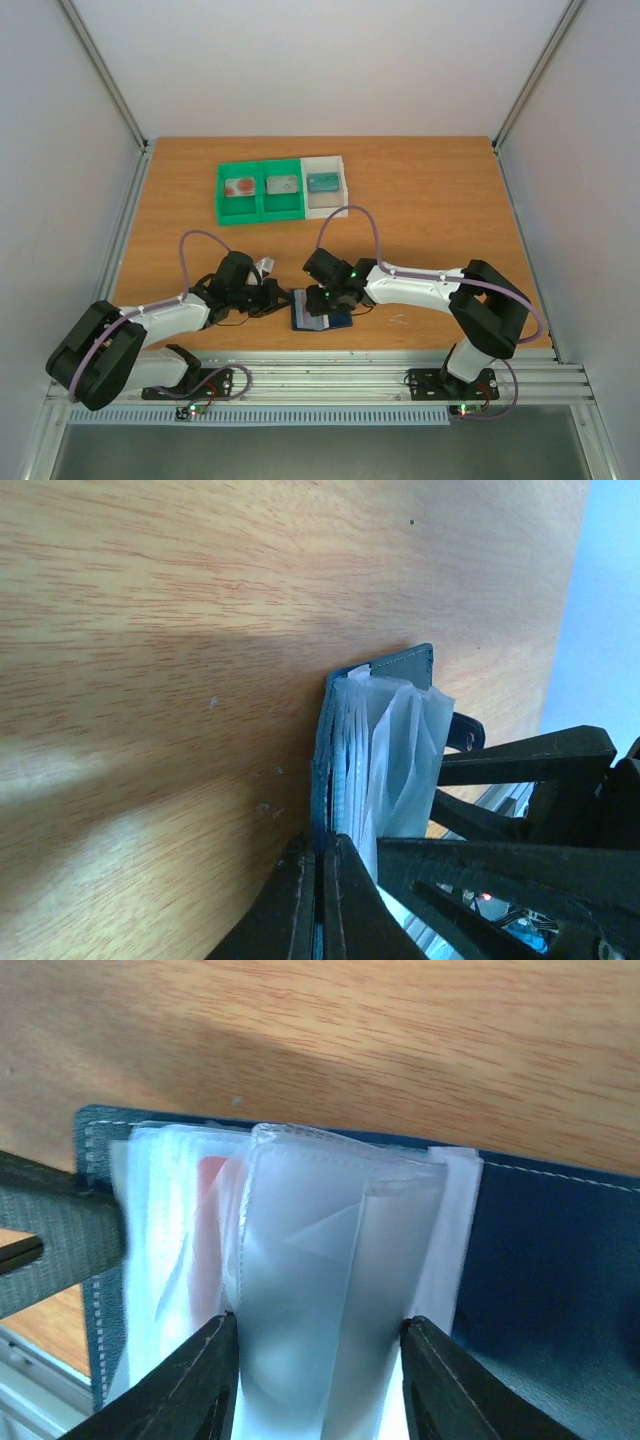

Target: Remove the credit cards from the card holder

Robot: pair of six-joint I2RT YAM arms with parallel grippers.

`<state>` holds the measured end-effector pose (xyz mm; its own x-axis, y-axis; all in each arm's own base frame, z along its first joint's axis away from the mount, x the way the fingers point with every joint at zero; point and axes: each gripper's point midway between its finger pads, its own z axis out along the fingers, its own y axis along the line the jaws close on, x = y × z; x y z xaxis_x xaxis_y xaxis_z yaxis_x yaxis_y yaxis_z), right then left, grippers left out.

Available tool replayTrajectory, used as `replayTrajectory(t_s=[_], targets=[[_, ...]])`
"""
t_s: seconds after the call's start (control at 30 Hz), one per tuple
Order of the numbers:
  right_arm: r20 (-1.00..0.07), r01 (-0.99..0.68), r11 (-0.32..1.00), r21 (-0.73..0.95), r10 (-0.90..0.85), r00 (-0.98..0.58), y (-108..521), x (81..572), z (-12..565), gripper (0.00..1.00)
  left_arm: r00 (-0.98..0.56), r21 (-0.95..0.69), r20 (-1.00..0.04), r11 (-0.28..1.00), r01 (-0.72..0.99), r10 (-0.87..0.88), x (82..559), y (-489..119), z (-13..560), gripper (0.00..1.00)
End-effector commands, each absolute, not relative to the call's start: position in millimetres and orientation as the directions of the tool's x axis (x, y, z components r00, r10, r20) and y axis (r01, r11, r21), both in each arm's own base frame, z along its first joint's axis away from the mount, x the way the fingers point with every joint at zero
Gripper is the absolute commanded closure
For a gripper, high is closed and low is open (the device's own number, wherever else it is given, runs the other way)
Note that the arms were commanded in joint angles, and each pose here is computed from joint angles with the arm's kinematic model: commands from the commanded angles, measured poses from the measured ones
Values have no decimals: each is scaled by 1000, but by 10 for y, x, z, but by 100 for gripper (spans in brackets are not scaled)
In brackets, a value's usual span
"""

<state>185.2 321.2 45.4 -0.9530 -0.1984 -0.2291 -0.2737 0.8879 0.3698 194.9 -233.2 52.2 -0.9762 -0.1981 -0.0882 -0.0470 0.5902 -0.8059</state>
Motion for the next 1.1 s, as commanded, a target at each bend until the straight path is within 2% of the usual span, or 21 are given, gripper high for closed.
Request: replayTrajectory(t_s=[0.0,0.23,0.33,0.5,0.6,0.67,0.8,1.07], targets=[[-266,-268,914,305,-189,-945,3050,1891,469,58,-976,-797,-121,604,-12,-180,1921,-2305,517,99],[-317,-236,961,148,-180,-931,2718,1998,533,61,-977,-797,-123,604,-7,-173,1909,-2305,528,100],[-340,-230,963,140,-171,-925,2672,2013,691,60,-977,-798,-124,603,-6,-174,1910,-2303,541,100],[-355,-245,939,243,-149,-923,2824,1956,939,59,-976,-799,-125,602,-9,-179,1908,-2297,555,99],[-375,-281,905,318,-152,-915,3005,1899,1049,49,-976,-794,-125,608,-11,-181,1903,-2286,538,100],[-385,-295,891,346,-152,-911,3074,1879,1094,48,-976,-794,-123,608,-12,-179,1902,-2289,534,100],[-399,-325,869,373,-166,-902,3187,1886,1120,53,-976,-793,-120,609,-15,-180,1899,-2284,522,100],[-339,-349,858,378,-222,-914,3246,1811,797,69,-976,-782,-123,624,-18,-182,1898,-2261,496,99]])
